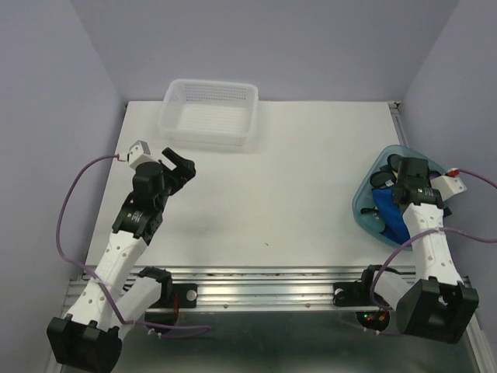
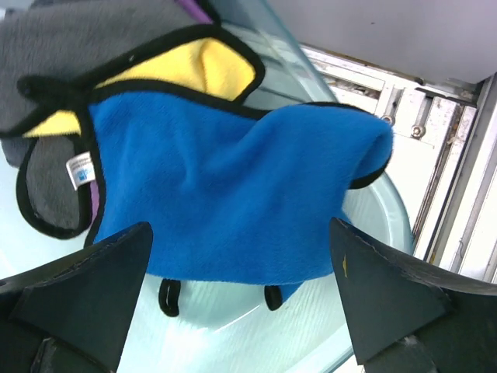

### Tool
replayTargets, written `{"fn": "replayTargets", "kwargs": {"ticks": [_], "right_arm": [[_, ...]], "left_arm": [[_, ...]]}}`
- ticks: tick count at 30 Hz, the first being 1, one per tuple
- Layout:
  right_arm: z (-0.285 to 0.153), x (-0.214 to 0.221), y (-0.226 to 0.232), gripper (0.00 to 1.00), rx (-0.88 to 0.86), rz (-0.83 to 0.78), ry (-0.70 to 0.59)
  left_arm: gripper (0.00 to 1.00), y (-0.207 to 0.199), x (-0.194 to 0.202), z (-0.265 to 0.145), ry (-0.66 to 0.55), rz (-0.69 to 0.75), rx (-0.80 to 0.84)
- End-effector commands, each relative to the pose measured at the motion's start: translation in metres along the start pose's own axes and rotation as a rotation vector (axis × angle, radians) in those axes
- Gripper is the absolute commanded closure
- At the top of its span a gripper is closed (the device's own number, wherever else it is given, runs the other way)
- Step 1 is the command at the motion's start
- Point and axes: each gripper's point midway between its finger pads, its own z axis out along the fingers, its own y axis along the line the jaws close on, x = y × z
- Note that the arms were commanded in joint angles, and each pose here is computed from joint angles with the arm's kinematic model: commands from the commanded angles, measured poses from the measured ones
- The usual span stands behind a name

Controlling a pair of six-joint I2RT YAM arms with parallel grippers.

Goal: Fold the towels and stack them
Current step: Grab crumpled towel

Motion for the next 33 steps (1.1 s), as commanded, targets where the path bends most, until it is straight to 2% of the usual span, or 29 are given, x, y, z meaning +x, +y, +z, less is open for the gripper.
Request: {"fn": "replayTargets", "kwargs": {"ticks": [1,8,12,14,16,17,19,21,24,26,27,30,31,33], "right_arm": [[0.001,-0.006,-0.007,0.00,-0.033,0.058,0.003],[0.023,0.023,-0.023,0.00,0.029,0.076,0.100],[0.032,0.036,-0.016,0.00,-0.029,0.115,0.151],[0.032,0.035,-0.008,0.14,-0.070,0.113,0.150],[0.029,0.028,-0.005,0.66,-0.088,0.116,0.131],[0.027,0.024,-0.006,0.80,-0.084,0.119,0.122],[0.014,0.003,-0.004,0.96,-0.104,0.130,0.084],[0.002,-0.012,-0.002,0.99,-0.130,0.132,0.063],[-0.027,-0.043,0.006,0.99,-0.224,0.122,0.020],[-0.059,-0.064,0.025,0.99,-0.390,0.109,-0.004],[-0.080,-0.065,0.048,0.99,-0.557,0.071,0.024],[-0.141,-0.079,0.093,0.99,-0.917,0.010,0.057],[-0.174,-0.075,0.113,0.99,-1.116,-0.042,0.104],[-0.204,-0.082,0.133,0.99,-1.264,-0.085,0.105]], "left_arm": [[0.01,-0.008,-0.010,-0.002,-0.047,0.013,0.043],[0.01,-0.006,-0.005,0.000,-0.034,0.012,0.041],[0.01,-0.005,-0.002,0.002,-0.020,0.016,0.040],[0.01,-0.006,-0.001,0.002,-0.018,0.015,0.040],[0.01,-0.006,-0.001,0.002,-0.018,0.018,0.040],[0.01,-0.006,-0.002,0.002,-0.019,0.019,0.041],[0.01,-0.005,-0.002,0.001,-0.022,0.017,0.040],[0.01,-0.004,-0.002,0.001,-0.026,0.017,0.039],[0.01,-0.003,-0.001,0.001,-0.027,0.016,0.034],[0.01,-0.003,-0.001,0.002,-0.028,0.014,0.035],[0.01,-0.003,-0.001,0.002,-0.024,0.016,0.038],[0.01,-0.004,0.002,0.003,-0.015,0.019,0.046],[0.01,-0.006,0.003,0.004,-0.008,0.022,0.058],[0.01,-0.010,0.005,0.005,0.003,0.023,0.075]]}}
